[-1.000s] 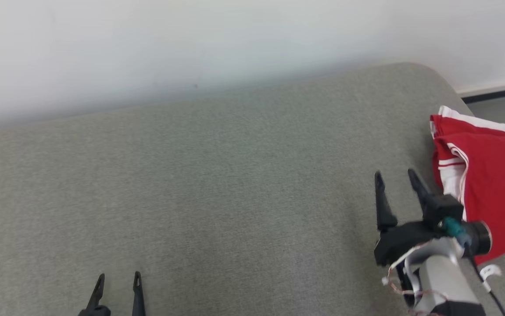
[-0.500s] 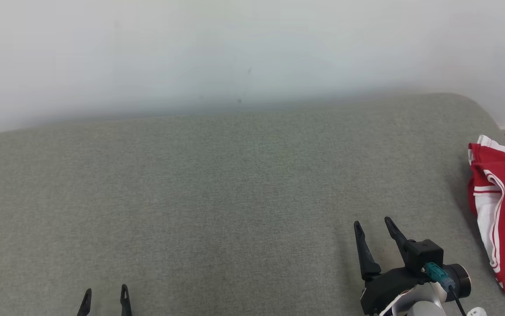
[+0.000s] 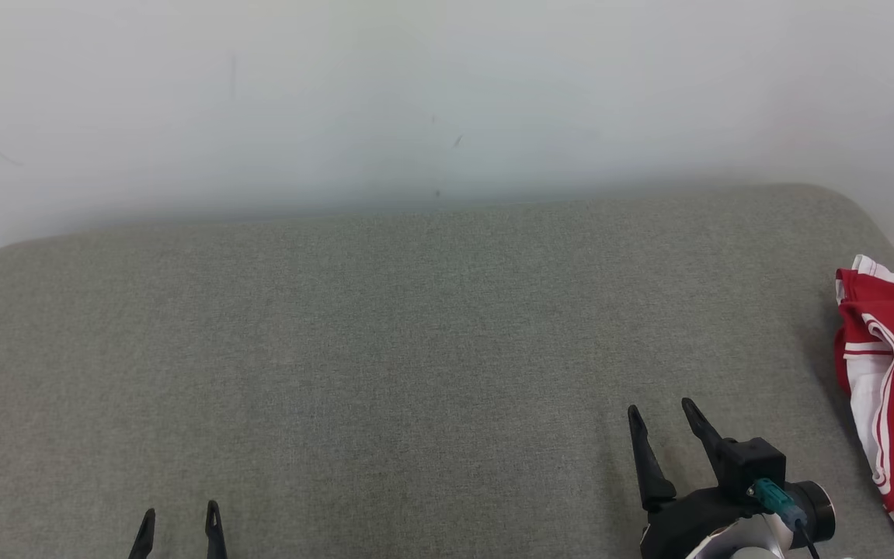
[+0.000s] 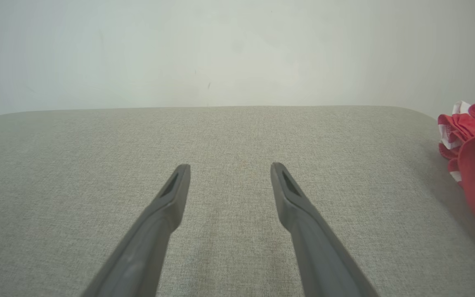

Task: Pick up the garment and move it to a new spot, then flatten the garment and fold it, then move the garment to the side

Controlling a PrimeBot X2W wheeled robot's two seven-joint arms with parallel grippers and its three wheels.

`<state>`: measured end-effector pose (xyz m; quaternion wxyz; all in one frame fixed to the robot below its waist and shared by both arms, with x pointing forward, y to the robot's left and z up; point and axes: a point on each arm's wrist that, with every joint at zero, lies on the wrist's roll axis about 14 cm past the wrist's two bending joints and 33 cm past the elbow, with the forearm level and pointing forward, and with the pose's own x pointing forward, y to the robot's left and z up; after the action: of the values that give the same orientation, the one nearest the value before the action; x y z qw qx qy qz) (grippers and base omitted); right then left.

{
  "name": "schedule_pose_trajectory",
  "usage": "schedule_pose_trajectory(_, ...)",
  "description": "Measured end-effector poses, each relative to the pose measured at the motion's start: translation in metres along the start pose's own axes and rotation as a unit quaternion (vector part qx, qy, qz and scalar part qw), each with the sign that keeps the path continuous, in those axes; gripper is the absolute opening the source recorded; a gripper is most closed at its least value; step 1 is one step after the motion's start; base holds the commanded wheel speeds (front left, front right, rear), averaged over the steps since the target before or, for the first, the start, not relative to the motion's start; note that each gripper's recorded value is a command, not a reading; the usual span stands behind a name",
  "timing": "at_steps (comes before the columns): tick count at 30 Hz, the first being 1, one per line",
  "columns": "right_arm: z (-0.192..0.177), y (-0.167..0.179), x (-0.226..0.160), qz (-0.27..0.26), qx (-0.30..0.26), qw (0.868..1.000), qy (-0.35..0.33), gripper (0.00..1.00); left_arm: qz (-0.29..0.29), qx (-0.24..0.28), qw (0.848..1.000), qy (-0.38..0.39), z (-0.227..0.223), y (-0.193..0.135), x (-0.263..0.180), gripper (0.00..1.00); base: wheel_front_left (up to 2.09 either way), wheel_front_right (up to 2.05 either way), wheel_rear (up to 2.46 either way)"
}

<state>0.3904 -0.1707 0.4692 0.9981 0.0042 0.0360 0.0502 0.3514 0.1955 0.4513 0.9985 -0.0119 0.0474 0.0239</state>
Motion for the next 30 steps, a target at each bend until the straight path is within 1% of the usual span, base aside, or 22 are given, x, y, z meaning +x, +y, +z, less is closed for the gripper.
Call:
schedule_pose_trajectory(7, -0.006, -0.002, -0.007, -0.003, -0.002, 1.000, 0.007, 1.00, -0.005, -0.014, 1.000, -0.001, 0.001, -0.004, 0.001, 1.00, 0.00, 0.00, 0.00)
schedule_pose_trajectory(20, -0.018, 0.005, -0.019, 0.007, -0.004, 1.000, 0.022, 1.00, -0.023, -0.021, 0.999, 0.009, -0.006, -0.013, -0.006, 1.00, 0.00, 0.00, 0.00)
schedule_pose_trajectory(30, -0.018, 0.006, -0.024, 0.007, -0.004, 1.000, 0.020, 1.00, -0.025, -0.029, 0.999, 0.015, -0.010, -0.015, -0.009, 1.00, 0.00, 0.00, 0.00)
